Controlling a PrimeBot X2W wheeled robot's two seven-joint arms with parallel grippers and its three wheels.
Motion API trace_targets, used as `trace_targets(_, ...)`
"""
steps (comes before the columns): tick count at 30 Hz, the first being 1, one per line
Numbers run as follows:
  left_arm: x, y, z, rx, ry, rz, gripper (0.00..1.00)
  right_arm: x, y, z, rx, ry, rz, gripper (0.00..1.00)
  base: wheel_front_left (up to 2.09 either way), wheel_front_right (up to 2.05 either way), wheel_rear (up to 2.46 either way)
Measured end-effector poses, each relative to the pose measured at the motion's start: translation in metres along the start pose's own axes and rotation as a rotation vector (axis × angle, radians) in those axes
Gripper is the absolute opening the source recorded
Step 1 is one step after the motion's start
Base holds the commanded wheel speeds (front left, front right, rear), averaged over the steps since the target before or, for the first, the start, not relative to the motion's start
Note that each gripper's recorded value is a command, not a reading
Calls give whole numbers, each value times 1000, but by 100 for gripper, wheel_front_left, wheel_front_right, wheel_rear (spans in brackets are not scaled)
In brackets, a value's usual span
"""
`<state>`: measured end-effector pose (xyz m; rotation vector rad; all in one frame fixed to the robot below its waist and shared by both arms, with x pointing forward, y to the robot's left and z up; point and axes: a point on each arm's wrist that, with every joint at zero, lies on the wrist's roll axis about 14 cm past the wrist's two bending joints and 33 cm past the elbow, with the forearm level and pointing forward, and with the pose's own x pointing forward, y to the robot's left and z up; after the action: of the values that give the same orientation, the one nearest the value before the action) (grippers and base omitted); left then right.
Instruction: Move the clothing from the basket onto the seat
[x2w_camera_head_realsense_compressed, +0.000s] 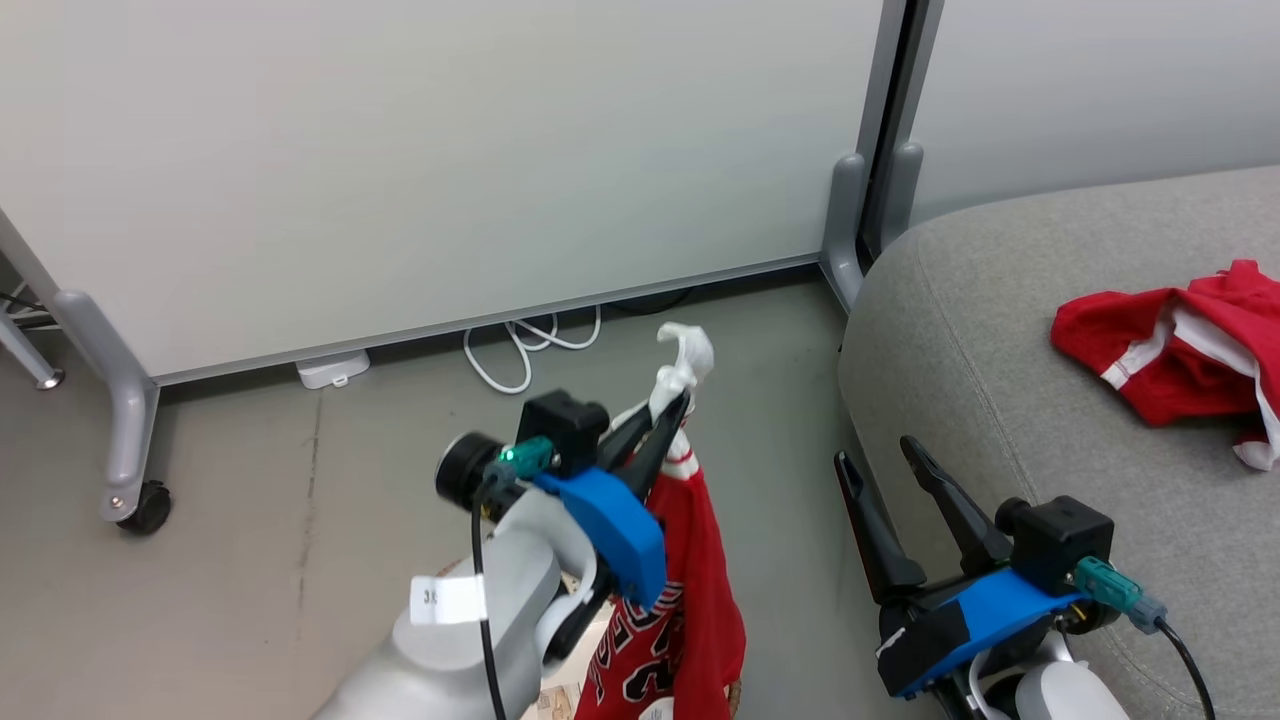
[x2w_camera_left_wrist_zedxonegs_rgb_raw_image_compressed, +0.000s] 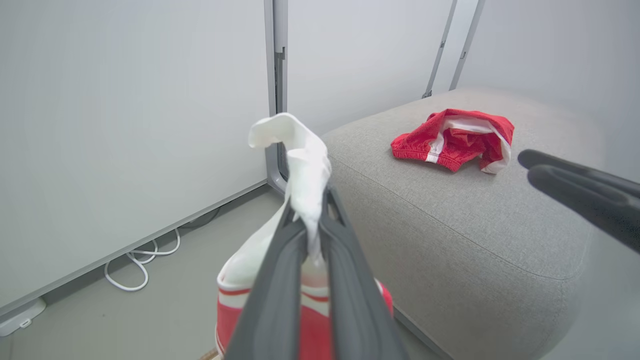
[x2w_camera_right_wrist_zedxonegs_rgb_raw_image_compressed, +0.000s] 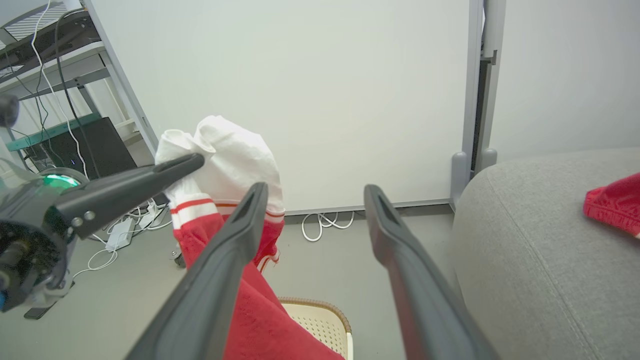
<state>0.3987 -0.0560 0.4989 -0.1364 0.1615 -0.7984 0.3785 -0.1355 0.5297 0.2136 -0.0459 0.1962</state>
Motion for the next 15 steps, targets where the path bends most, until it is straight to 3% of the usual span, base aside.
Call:
trace_targets(7, 14, -6, 55, 74, -103, -42, 0, -2, 5, -1, 1, 12, 13, 100, 0, 0, 0)
trace_targets(15, 22, -9, 81, 118, -141, -61, 0, -4, 10, -6, 2, 33, 27, 100, 0, 0, 0)
